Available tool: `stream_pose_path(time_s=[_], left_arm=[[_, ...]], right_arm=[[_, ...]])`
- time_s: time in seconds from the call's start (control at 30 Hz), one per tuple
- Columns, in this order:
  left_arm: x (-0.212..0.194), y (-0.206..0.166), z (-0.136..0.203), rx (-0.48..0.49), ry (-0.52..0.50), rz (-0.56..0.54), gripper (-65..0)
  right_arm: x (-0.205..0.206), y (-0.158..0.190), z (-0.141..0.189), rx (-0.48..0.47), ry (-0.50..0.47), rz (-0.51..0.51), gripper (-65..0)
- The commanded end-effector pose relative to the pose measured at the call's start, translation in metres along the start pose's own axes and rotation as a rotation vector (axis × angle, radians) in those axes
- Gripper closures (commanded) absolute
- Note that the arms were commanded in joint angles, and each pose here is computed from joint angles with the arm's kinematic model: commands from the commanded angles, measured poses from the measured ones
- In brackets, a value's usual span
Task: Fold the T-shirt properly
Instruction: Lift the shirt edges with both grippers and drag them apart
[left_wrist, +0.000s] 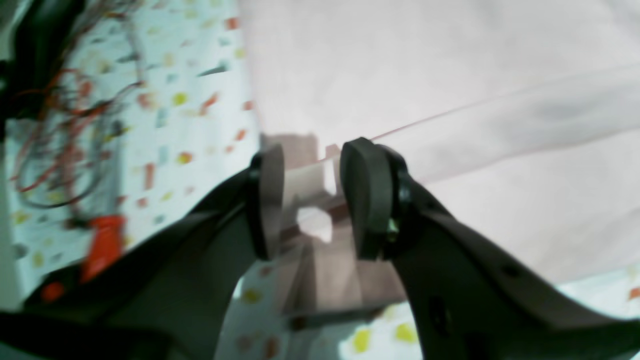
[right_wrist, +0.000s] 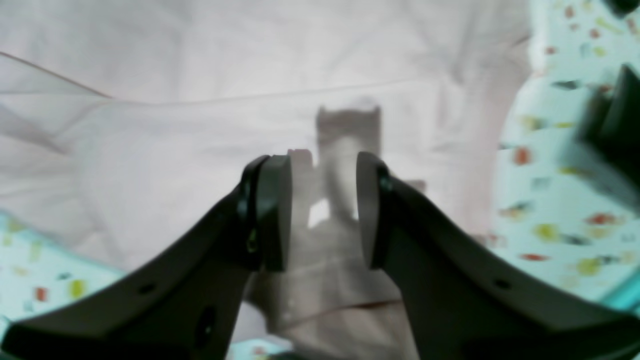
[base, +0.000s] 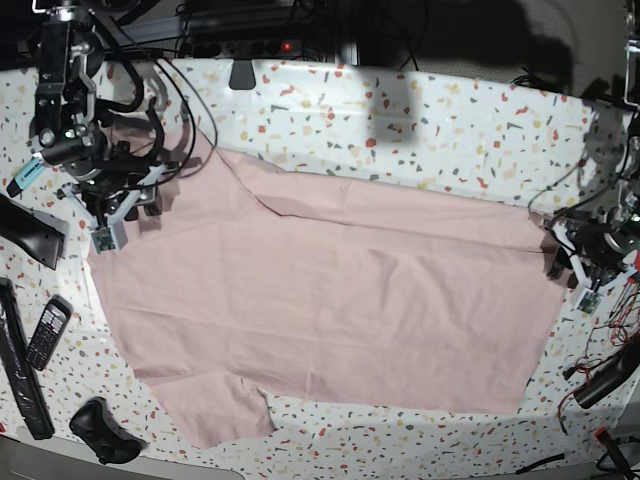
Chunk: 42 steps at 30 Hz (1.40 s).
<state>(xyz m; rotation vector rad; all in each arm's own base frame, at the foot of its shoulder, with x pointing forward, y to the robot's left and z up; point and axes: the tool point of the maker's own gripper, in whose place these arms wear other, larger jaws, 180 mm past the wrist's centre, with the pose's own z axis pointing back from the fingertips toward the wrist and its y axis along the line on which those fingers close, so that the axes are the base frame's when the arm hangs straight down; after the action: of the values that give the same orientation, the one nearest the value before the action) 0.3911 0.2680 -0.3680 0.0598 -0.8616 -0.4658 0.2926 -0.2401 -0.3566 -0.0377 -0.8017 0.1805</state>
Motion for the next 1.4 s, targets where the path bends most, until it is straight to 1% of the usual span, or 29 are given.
stream_pose_path(time_s=[0.0,0.1,0.23,0.37,0.53,0.73,0.9,0.97,1.1,1.2,1.3,1.37], left_arm=[[0.018,0.011,0.003,0.022,-0.052,-0.004,-21.5],[0.014,0.002,-0.005,0.007,-0.057,0.032,-21.5],[-0.010,0.000,-0.017,0.016,-0.021,0.039,-21.5],[-0.031,-0.004,-0.024,0.010,-0.001,0.087,-21.5],[-0.066,-0.019,-0.026,-0.019,0.095,0.115,-21.5],[-0.113,-0.043,-0.012,-0.053,0.178,0.113,-21.5],[-0.135,-0.069,0.007,-0.096,0.212,0.088,-21.5],[-0.138,-0.075,0.018,-0.099,0.202,0.086,-21.5],[-0.146,-0.073,0.039,-0.072,0.192,0.102,-21.5],[-0.153,-0.069,0.052,-0.063,0.195,0.111,-21.5],[-0.150,-0.067,0.056,-0.069,0.184,0.108,-21.5],[-0.153,-0.068,0.057,-0.071,0.213,0.105,-21.5]], right_arm=[[0.017,-0.003,0.003,-0.008,-0.059,0.003,-20.9],[0.013,0.000,-0.002,-0.022,-0.066,-0.004,-20.7],[-0.009,-0.002,-0.012,-0.025,-0.007,-0.030,-20.5],[-0.028,-0.006,-0.022,-0.027,0.026,-0.059,-20.5],[-0.062,-0.006,-0.023,-0.026,0.132,-0.070,-20.5],[-0.096,-0.006,-0.013,-0.051,0.190,-0.021,-20.5],[-0.118,-0.002,-0.005,-0.042,0.234,-0.021,-20.5],[-0.125,0.000,-0.002,-0.040,0.249,-0.020,-20.5],[-0.136,0.001,0.009,-0.040,0.266,-0.014,-20.5],[-0.136,0.005,0.016,-0.034,0.262,-0.002,-20.5],[-0.131,0.006,0.017,-0.034,0.249,0.002,-20.5],[-0.133,0.006,0.017,-0.033,0.263,0.002,-20.5]])
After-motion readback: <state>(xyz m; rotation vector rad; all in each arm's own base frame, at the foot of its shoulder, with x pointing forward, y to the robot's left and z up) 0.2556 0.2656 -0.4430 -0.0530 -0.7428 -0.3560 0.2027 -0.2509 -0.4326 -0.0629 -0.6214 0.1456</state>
